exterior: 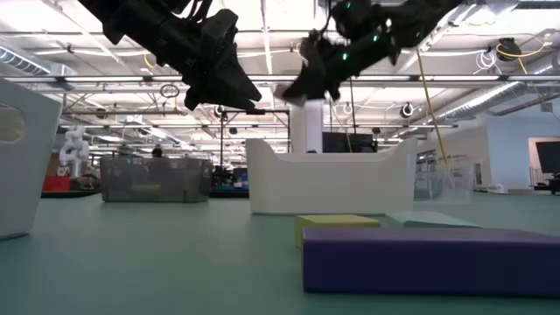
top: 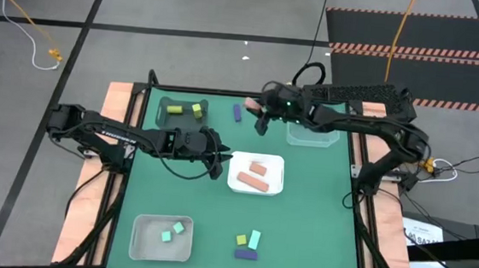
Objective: Sort & place blocks by color
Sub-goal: Put the orange block into the white bin
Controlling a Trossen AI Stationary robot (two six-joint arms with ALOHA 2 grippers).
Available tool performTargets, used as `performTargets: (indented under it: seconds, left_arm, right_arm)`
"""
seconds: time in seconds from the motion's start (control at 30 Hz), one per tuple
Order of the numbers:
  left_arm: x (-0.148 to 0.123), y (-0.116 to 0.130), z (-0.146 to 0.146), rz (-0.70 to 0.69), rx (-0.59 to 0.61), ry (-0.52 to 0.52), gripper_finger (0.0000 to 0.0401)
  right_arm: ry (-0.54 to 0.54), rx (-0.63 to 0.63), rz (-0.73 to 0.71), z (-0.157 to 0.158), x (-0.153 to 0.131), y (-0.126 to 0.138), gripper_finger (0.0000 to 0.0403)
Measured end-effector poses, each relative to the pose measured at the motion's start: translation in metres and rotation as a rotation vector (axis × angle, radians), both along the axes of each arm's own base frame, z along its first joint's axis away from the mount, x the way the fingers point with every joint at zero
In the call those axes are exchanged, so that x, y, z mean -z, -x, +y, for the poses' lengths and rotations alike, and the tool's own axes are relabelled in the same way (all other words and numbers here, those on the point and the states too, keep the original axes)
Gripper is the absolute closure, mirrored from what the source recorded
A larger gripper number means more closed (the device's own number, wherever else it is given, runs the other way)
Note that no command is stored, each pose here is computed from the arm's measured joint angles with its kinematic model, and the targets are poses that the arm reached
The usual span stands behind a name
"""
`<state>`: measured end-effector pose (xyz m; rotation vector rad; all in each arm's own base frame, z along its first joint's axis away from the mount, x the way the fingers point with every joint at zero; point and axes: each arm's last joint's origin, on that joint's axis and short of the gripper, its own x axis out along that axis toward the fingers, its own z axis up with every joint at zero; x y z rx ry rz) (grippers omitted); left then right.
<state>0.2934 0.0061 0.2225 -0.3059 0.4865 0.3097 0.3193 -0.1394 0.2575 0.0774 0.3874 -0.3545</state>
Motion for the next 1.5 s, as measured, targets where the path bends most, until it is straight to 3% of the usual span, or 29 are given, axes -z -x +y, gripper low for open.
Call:
performTargets:
  seconds: [0.43,0.67,0.83,1.1,1.3,1.5]
  left_arm:
    - [0.000,0.000,-0.001,0.001,0.002,0.000,0.0261]
    - [0.000,0.000,-0.001,0.002,0.002,0.000,0.0261]
    - [0.000,0.000,-0.001,0.004,0.002,0.000,0.0261]
    - [0.001,0.000,-0.003,0.011,0.010,0.000,0.0261]
    - [0.001,0.000,-0.009,0.010,0.030,0.000,0.0261]
    - [0.001,0.000,-0.013,0.010,0.046,0.000,0.0261]
  right_arm:
    - [0.099,-0.252,-0.239,0.086,-0.060,0.003,0.0283]
    - [0.101,-0.331,-0.293,0.113,-0.068,0.003,0.0283]
    - [0.036,-0.377,-0.279,0.132,-0.066,0.002,0.0283]
    - [-0.196,-0.388,-0.124,0.168,-0.047,0.007,0.0282]
    - [-0.256,-0.202,-0.018,0.183,0.001,0.021,0.0282]
    - [-0.335,0.014,0.055,0.177,0.055,0.043,0.0282]
